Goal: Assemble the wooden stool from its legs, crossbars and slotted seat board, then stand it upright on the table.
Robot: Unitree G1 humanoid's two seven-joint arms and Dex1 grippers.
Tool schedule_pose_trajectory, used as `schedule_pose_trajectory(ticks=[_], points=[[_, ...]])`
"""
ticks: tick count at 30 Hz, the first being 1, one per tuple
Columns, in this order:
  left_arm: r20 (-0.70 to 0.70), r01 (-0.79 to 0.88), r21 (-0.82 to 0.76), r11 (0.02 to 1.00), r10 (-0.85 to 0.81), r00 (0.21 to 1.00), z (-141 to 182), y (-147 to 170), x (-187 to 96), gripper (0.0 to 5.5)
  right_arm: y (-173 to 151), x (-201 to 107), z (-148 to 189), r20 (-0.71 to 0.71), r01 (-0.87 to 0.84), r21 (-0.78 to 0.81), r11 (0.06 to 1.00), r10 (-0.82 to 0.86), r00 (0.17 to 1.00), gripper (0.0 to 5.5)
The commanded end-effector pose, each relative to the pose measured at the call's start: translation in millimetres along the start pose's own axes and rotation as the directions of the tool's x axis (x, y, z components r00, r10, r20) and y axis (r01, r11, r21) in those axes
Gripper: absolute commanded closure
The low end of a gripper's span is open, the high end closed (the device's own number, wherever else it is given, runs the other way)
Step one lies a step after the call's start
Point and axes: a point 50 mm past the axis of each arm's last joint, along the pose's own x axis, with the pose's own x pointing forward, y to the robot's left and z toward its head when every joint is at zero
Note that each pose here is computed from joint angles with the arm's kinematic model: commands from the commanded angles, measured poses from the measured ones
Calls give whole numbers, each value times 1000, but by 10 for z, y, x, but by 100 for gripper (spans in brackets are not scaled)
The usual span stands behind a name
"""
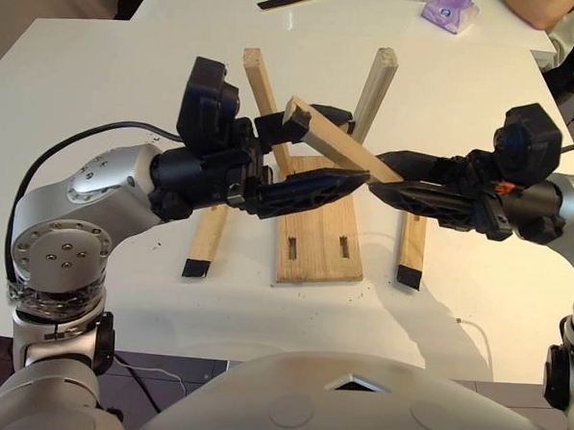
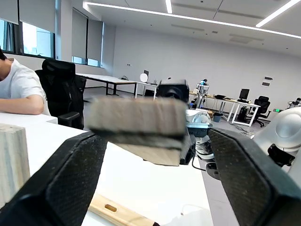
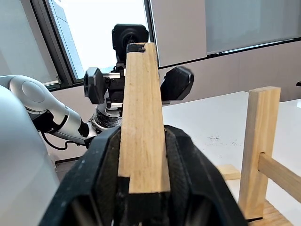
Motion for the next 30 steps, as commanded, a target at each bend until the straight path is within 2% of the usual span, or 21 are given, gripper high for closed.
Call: schedule_pose_trajectory(ticks=[1,9,14,21,22,26,30], points=[[2,28,4,1000,-28,1000,-9,-25,-4,232,-46,12,46,16,8,-13,1000,-8,1000,419],[57,38,1,999,-38,998,5,-6,44,348,-118,36,-104,-37,5,24,1000,-4,999,419],[-23,27,17,999,-27,999,-127,-1,46,415,-160,93,-112,-11,-4,25,1000,4,1000,419],[-86,9,53,999,-4,996,-246,36,14,415,-238,53,-73,12,61,26,998,-62,998,419],[-87,6,59,998,0,996,-242,47,10,415,-256,55,-85,1,77,25,997,-77,997,382],[-88,-27,93,995,35,996,-207,109,-37,418,-214,53,-189,-58,81,35,996,-79,995,309],[-110,-132,108,985,144,983,-142,261,-304,418,-268,-26,-154,1,163,58,985,-164,986,303]])
